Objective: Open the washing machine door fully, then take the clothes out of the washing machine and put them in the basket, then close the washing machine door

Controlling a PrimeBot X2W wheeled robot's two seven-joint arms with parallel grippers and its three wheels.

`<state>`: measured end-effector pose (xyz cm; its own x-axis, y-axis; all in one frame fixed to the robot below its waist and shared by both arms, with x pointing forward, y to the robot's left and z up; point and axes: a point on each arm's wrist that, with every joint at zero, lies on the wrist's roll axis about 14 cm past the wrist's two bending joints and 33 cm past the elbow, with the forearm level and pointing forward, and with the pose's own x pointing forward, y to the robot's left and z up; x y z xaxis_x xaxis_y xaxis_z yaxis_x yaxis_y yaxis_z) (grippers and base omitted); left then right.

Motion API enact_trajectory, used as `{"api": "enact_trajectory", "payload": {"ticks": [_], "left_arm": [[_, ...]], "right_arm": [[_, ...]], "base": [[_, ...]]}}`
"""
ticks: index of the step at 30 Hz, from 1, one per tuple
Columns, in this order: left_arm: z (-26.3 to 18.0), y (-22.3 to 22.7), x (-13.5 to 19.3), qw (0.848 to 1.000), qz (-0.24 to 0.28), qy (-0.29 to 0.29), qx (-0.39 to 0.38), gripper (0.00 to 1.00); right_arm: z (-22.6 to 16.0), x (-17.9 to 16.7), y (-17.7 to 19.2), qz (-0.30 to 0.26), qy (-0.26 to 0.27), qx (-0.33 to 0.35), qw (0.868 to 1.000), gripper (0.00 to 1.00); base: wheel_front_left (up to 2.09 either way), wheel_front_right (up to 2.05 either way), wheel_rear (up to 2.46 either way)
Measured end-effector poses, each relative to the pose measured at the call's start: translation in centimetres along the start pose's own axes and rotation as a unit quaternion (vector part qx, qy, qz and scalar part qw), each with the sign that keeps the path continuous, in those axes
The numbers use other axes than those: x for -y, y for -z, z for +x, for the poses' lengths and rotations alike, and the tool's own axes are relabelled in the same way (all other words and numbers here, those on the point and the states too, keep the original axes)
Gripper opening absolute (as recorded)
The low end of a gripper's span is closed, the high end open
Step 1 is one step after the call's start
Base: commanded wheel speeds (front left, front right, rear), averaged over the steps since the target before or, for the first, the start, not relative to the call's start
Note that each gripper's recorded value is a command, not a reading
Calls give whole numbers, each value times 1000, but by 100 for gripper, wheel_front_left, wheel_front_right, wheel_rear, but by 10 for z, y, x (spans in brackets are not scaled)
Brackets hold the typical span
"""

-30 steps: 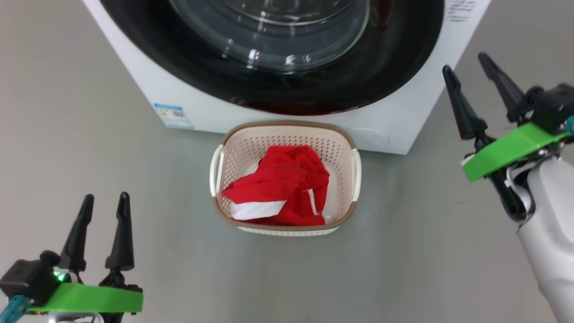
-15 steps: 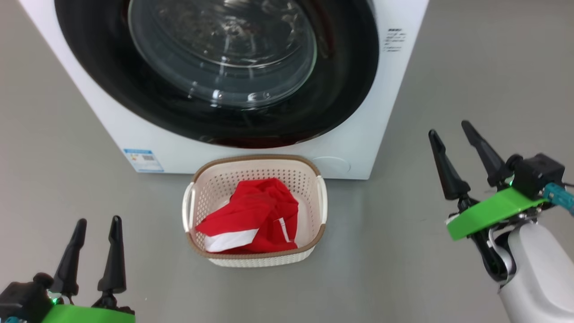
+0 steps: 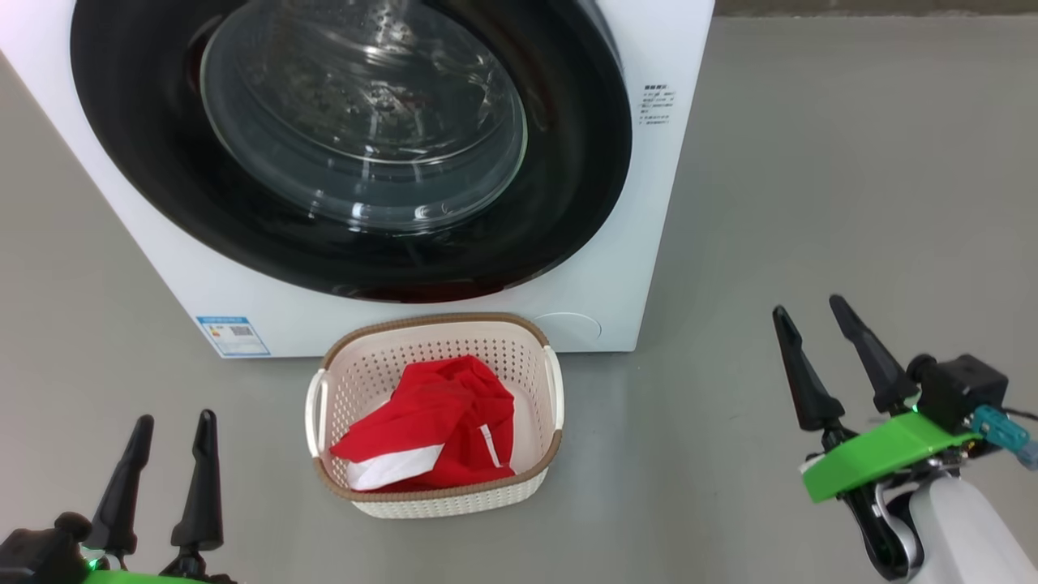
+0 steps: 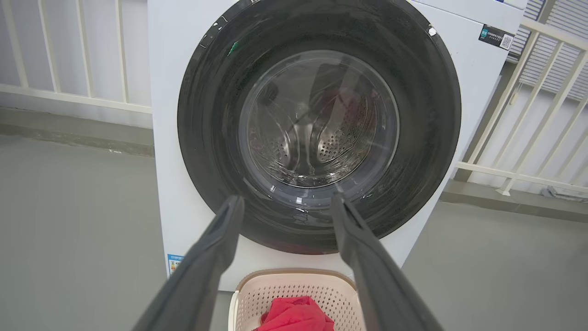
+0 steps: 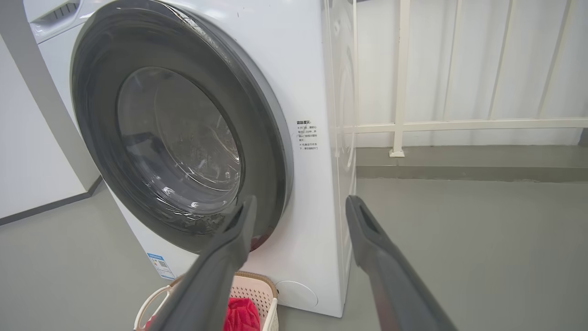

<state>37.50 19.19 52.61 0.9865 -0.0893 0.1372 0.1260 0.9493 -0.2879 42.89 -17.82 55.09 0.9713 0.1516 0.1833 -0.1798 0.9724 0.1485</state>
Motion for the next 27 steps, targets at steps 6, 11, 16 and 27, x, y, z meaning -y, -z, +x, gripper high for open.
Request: {"api": "enact_trajectory", "payload": {"ticks": [6,11,16,27], "left_arm": [[-6,0,2,1000,0,1,-1,100],[-6,1,1,1000,-2,-2,-2,100],[-5,1,2,1000,-2,-1,-3,100],[-7,0,3,1000,-1,2,-2,100]], "right_arm": [[-12,6,2,4,15,-3,1000,100],[-14,3,6,13,17,-5,1000,100],[-14,3,6,13,17,-6,1000,100],[-14,2,4,12,16,-3,1000,100]], "base": [[0,0,0],[0,0,0],[0,0,0],[0,0,0]]}}
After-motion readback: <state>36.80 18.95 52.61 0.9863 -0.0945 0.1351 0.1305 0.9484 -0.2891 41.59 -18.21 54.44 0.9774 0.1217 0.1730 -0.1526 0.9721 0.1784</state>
